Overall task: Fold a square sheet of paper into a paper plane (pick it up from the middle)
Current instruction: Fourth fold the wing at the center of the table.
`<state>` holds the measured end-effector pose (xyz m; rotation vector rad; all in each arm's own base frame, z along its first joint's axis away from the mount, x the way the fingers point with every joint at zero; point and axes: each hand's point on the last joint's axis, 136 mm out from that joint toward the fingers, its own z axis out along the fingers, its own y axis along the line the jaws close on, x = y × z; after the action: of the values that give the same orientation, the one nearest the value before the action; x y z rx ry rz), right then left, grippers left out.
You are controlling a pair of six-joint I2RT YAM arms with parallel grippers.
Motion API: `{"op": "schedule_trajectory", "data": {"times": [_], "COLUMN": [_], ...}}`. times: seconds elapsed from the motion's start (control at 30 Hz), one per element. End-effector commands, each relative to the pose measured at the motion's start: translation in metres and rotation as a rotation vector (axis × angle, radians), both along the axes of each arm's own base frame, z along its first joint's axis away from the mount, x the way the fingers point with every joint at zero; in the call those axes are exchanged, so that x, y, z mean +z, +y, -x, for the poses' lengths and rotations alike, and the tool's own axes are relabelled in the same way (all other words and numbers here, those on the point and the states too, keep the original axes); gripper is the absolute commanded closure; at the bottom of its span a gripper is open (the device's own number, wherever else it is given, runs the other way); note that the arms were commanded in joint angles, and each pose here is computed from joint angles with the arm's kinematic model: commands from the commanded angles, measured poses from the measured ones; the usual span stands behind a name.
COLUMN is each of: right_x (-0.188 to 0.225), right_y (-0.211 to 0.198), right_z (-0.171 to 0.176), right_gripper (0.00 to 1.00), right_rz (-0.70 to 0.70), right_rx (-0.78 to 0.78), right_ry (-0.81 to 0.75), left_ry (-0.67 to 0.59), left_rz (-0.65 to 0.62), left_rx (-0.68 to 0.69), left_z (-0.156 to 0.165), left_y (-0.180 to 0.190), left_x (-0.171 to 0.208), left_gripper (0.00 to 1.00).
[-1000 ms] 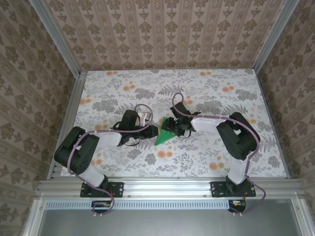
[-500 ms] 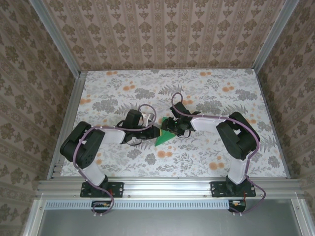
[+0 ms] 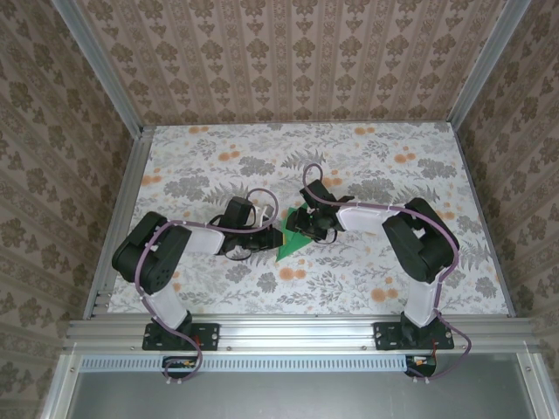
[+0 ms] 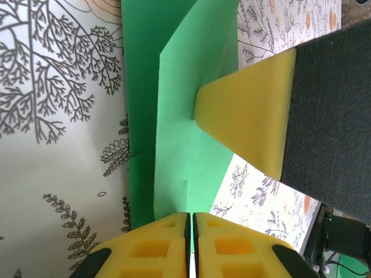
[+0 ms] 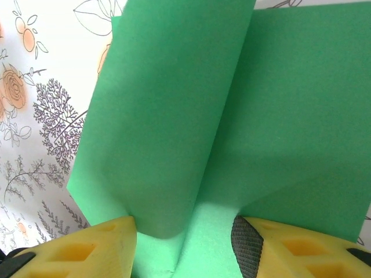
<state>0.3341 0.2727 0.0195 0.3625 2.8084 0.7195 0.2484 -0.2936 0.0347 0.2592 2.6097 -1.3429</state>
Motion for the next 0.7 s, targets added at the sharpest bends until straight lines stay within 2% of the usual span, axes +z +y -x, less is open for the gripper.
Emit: {"op": "schedule_trajectory", "data": {"times": [0.0,0.37,0.67], "right_x": [-0.066,-0.074,-0.078], "right_y": [-0.05,-0.057,-0.063], "right_z": [0.044,0.049,0.052], "right_gripper": [0.48,0.55,0.59], "right_rz": [0.26,0.317,0.353], "right_rx": [-0.011,-0.034,-0.051], "right_ry": [0.191,0.24,0.26], "left_ry": [0.001,-0.008,-0.014], "left_rz": [-0.019,-0.019,-0.005], "left_rx": [0.005,0.012,0.024], "left_z": [-0.003,-0.006,-0.011], "left_y": [0.002,0.002,-0.002], "left_x": [-0.003,0.0,0.009], "left_gripper": [0.87,0.84,0.76]}}
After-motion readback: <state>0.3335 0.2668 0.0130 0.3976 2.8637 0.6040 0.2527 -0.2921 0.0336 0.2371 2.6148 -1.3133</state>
